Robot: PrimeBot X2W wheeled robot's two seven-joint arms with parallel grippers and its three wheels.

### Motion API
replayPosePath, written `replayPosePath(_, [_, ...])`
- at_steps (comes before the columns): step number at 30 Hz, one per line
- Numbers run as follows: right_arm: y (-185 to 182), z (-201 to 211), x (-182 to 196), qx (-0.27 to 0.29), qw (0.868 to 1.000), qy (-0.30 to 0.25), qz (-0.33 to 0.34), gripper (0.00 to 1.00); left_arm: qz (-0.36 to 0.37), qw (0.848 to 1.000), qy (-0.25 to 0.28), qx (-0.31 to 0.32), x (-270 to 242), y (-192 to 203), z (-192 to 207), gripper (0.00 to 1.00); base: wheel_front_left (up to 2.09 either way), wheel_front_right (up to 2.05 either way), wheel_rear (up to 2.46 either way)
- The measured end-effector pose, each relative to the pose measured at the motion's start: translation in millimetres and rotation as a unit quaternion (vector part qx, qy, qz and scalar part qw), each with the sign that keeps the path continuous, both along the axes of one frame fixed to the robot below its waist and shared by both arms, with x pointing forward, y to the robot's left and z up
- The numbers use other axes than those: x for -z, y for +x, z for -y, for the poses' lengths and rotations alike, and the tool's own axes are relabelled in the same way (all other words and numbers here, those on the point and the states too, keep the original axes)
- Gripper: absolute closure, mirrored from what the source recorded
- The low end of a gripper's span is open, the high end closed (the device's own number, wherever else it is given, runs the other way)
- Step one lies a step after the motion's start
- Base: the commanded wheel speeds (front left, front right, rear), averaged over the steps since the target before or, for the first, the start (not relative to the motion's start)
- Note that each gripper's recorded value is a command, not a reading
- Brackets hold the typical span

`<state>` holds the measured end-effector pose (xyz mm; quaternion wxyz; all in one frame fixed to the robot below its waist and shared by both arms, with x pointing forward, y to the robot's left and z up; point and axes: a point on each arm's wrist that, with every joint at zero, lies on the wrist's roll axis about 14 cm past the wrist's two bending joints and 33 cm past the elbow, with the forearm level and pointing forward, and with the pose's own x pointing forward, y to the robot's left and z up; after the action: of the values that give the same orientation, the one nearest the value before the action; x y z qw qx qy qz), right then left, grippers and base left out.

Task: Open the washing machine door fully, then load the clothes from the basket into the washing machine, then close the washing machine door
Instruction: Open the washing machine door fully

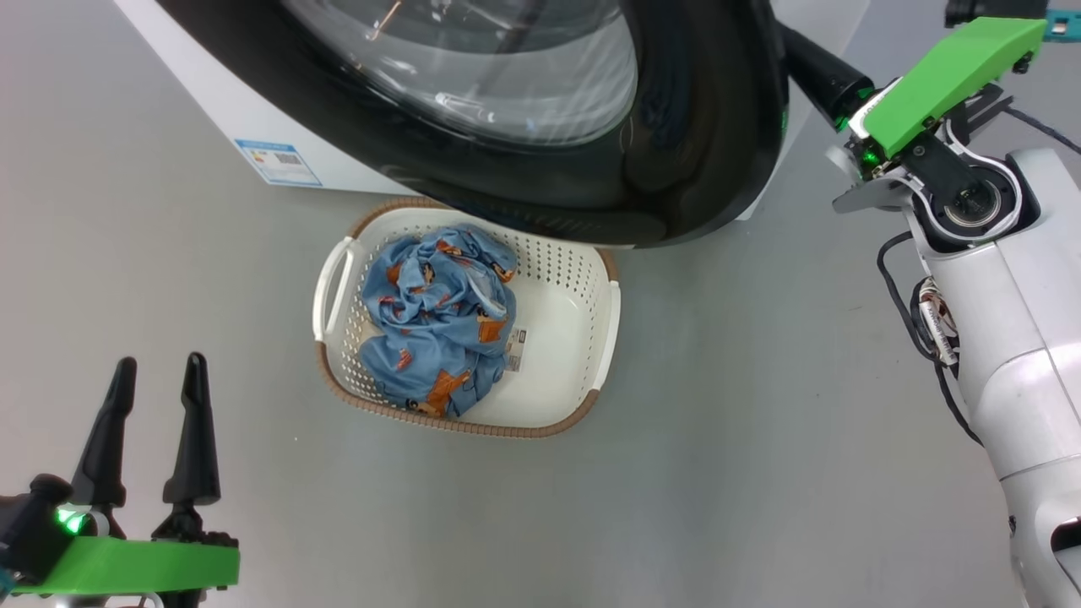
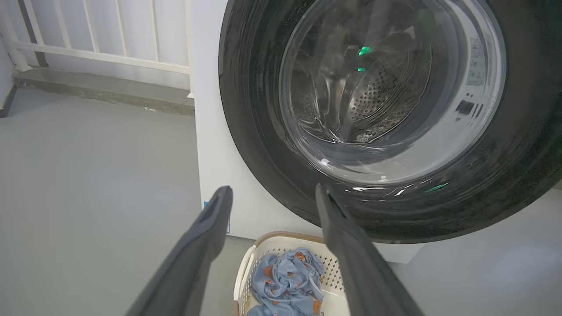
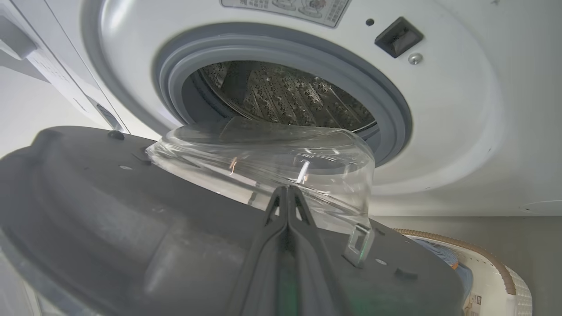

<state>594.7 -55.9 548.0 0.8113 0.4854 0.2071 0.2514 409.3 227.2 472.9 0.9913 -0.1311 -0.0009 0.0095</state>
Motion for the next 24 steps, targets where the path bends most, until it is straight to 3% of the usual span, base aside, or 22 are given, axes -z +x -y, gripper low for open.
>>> replayPosePath(24, [-89.0,-38.7,-2.8,-0.158,0.986,-0.019,-0.040,1.00,0.029,1.000,0.004,-0.002,-24.4,-26.2,2.8,0.00,0.00,0.00,0.00])
